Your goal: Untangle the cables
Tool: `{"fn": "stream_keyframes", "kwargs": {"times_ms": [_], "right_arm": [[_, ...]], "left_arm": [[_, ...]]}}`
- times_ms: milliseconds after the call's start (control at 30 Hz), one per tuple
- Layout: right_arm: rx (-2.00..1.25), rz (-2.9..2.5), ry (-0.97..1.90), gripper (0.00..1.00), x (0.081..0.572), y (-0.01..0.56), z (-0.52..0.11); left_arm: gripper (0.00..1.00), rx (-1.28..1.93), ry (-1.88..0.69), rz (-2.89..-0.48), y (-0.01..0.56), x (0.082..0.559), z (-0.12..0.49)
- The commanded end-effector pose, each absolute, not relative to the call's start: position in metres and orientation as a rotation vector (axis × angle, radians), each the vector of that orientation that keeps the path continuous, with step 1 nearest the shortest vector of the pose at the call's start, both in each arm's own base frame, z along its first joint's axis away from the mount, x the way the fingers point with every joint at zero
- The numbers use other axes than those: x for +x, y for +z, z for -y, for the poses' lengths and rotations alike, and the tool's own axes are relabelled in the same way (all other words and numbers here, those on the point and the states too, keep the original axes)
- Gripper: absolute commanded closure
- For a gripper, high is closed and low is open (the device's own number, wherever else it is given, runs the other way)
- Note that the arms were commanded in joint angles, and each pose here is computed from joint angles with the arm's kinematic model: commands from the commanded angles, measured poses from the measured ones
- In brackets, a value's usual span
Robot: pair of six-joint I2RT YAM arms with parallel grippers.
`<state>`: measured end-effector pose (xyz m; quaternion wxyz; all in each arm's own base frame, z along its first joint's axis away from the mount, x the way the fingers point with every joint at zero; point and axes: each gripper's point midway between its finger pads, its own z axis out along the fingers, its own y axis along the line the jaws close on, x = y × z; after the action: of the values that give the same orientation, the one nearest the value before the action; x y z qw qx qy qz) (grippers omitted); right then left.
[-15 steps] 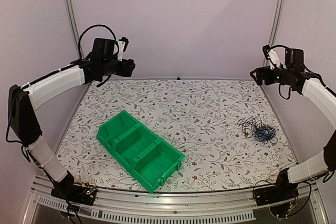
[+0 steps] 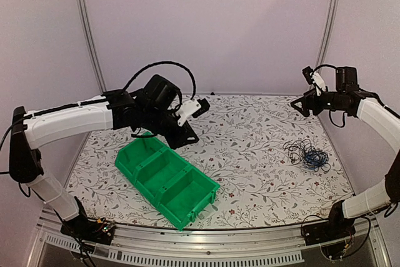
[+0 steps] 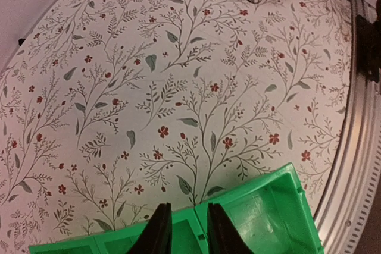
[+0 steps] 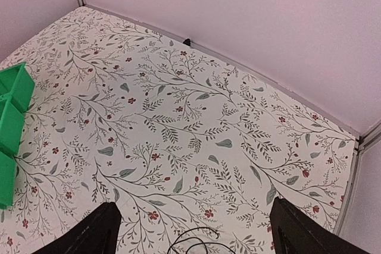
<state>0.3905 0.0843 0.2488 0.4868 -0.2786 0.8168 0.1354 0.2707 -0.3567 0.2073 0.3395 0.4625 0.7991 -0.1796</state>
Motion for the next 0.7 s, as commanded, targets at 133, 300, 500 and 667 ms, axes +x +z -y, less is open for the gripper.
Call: {"fn": "stream_keyframes", "kwargs": {"times_ms": [133,300,500,667], "right_arm": [[-0.747,-1.992,0.461,0.10,0.376,0.236,-0.099],[-0.748,-2.002,0.470,0.10,0.371,0.232,-0.100],[-0.748,-2.006,0.455,0.10,0.370,0.229,-0.098],[-0.750,-2.010,0.444,0.10,0.371,0.229,-0.096]], "left_arm": [[0.84,1.356,-0.381,-2.325,0.141,0.225,0.331],[0.91,1.286,-0.187,-2.459,0.116,0.234,0.299],[1.00,1.258,-0.209,-2.543,0.088,0.234,0.301],[1.00,1.188,-0.219,-2.554,0.077,0.255,0.309]]}}
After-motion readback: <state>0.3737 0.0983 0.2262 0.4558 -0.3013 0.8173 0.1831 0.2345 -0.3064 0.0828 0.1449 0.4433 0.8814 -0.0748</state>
